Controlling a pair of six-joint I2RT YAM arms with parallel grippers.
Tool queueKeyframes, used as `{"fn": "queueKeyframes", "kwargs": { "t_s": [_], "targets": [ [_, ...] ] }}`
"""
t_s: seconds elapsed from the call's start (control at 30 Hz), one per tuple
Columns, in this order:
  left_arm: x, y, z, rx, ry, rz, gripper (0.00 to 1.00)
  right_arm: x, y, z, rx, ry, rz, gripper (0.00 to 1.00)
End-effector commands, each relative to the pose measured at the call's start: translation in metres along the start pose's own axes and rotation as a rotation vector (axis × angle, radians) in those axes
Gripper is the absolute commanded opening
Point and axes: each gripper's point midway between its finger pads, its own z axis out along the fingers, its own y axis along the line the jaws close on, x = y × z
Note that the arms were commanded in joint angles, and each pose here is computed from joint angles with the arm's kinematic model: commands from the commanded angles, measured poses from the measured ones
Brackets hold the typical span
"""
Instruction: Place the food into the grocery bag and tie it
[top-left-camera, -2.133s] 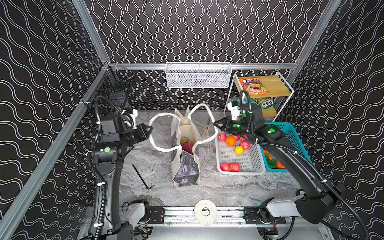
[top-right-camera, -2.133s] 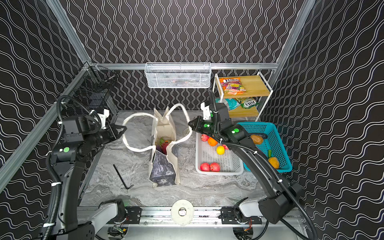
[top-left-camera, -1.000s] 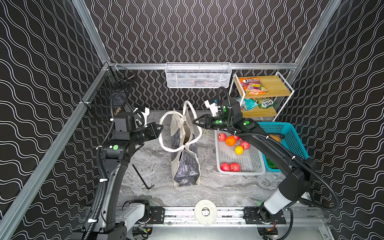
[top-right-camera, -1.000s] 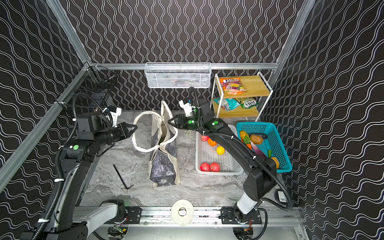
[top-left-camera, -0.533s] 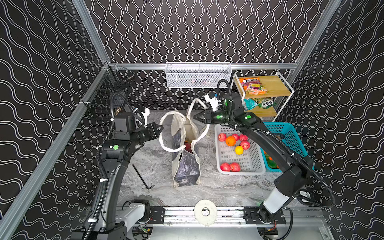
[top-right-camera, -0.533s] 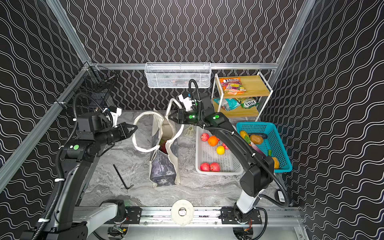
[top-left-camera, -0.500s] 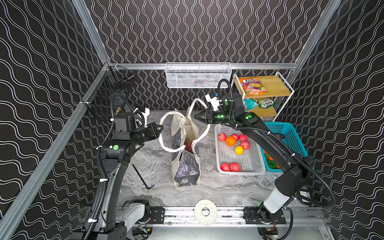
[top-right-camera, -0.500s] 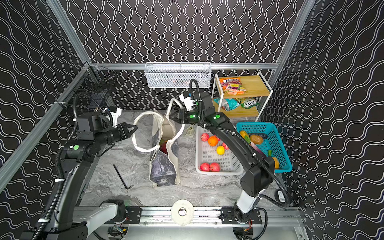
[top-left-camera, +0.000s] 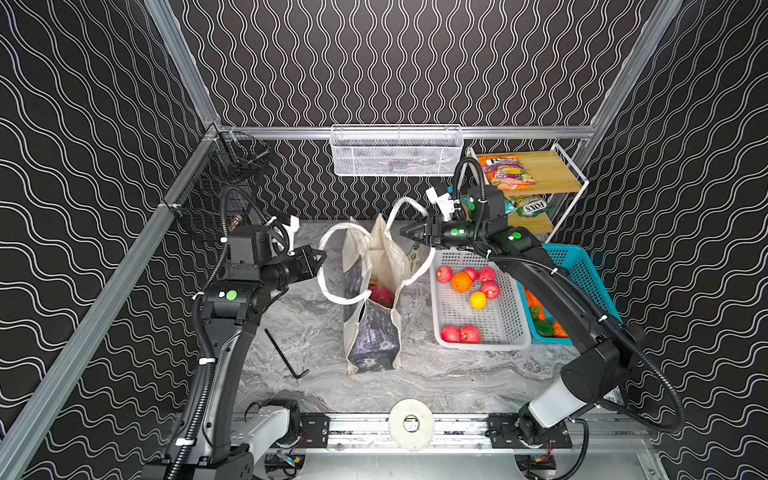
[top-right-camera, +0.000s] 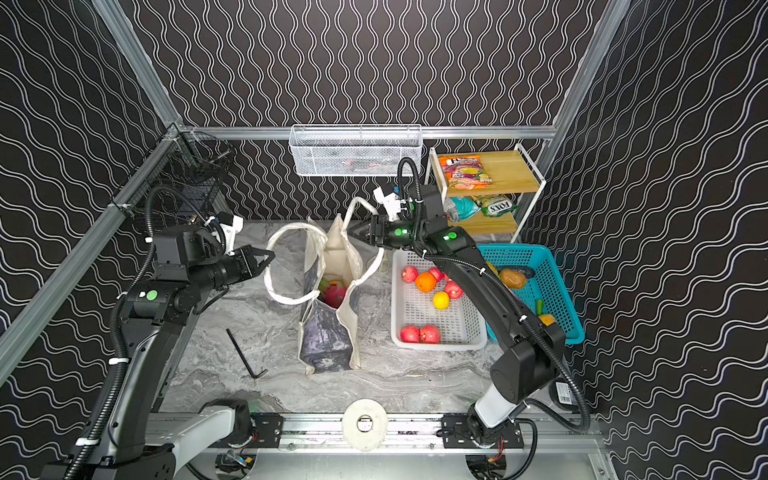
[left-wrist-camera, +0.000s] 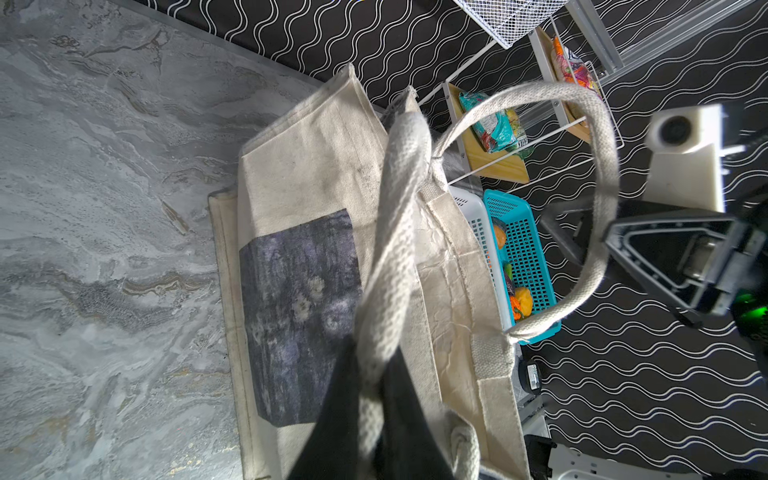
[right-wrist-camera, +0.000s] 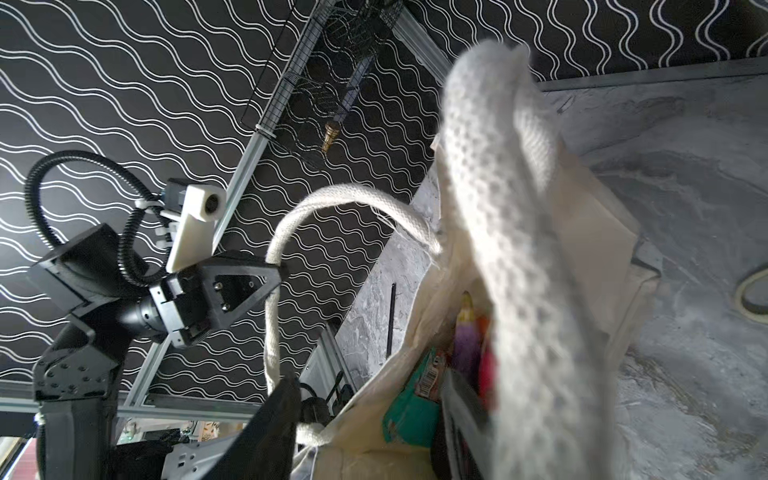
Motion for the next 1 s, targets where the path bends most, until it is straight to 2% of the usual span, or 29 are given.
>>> {"fn": "queueKeyframes", "kwargs": {
  "t_s": [0.0, 0.2, 0.43, 0.67, 0.73, 0.9, 0.97],
  "targets": [
    [-0.002, -0.002, -0.002, 0.004, -0.005, 0.015, 0.0, -0.009, 0.019, -0.009, -0.057, -0.026, -0.028, 0.62],
    [-0.001, -0.003, -0.003, 0.005, -0.006, 0.015, 0.0, -0.017, 0.022, -0.02, -0.066, -0.047, -0.024, 0.63],
    [-0.002, -0.003, -0.004, 0.005, -0.009, 0.017, 0.0, -0.021, 0.024, -0.024, -0.072, -0.058, -0.022, 0.5],
    [-0.002, -0.003, -0.005, 0.0, -0.007, 0.021, 0.0, -0.046, 0.013, -0.043, -0.042, -0.127, -0.017, 0.42],
    [-0.002, -0.004, -0.006, 0.0, -0.008, 0.021, 0.0, -0.051, 0.012, -0.046, -0.039, -0.137, -0.018, 0.34],
    [-0.005, -0.008, -0.008, 0.012, -0.013, 0.019, 0.0, -0.052, 0.018, -0.047, -0.067, -0.141, -0.009, 0.03],
    [-0.009, -0.012, -0.009, 0.024, -0.019, 0.02, 0.0, -0.048, 0.017, -0.046, -0.073, -0.134, -0.004, 0.0]
  ]
}}
